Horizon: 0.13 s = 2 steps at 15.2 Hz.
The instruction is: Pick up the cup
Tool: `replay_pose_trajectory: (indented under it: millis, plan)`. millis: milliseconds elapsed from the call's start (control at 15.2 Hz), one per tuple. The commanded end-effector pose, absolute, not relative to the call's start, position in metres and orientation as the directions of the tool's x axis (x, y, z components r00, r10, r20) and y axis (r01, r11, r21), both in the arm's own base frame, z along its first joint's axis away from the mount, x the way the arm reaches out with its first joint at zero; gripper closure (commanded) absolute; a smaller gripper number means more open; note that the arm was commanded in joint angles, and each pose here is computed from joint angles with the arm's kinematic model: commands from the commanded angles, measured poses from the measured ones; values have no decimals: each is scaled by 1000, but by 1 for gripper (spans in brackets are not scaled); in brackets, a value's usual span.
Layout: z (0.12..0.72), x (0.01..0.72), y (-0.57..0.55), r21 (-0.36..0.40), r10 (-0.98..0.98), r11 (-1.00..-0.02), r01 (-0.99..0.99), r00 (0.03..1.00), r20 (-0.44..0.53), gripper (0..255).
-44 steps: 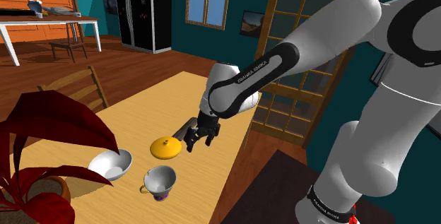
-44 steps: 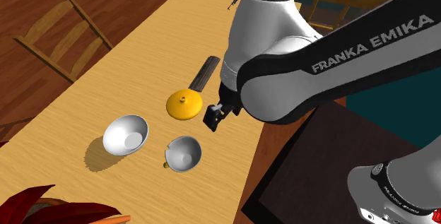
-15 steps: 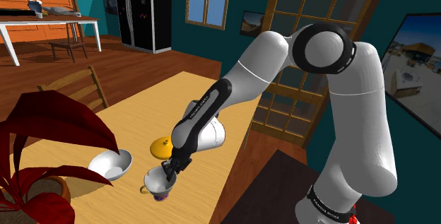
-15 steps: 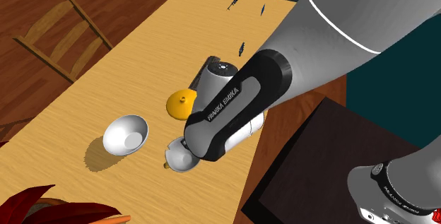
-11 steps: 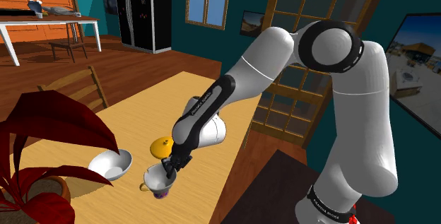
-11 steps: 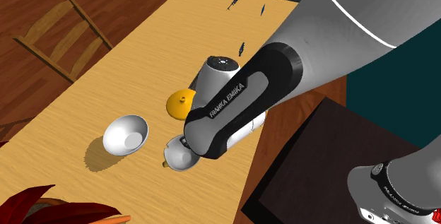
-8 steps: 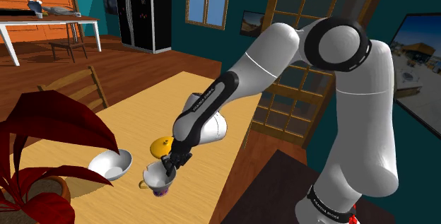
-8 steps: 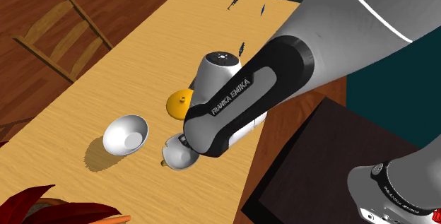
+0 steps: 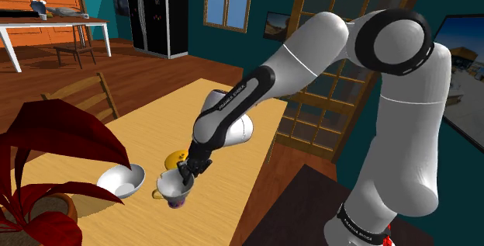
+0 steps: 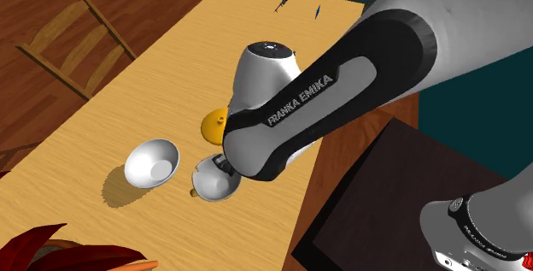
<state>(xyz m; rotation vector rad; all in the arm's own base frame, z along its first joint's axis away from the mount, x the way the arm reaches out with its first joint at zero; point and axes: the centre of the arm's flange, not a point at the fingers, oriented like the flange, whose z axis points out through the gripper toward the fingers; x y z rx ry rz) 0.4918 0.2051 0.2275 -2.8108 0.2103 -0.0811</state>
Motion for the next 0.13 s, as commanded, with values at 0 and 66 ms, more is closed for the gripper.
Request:
replay_pose_trajectory:
  millis: [0,66]
  plan:
    - [234,493,205,-319,-154,-938,-136,988,32,255]
    - [234,493,205,-319,-154,-938,-136,988,32,255]
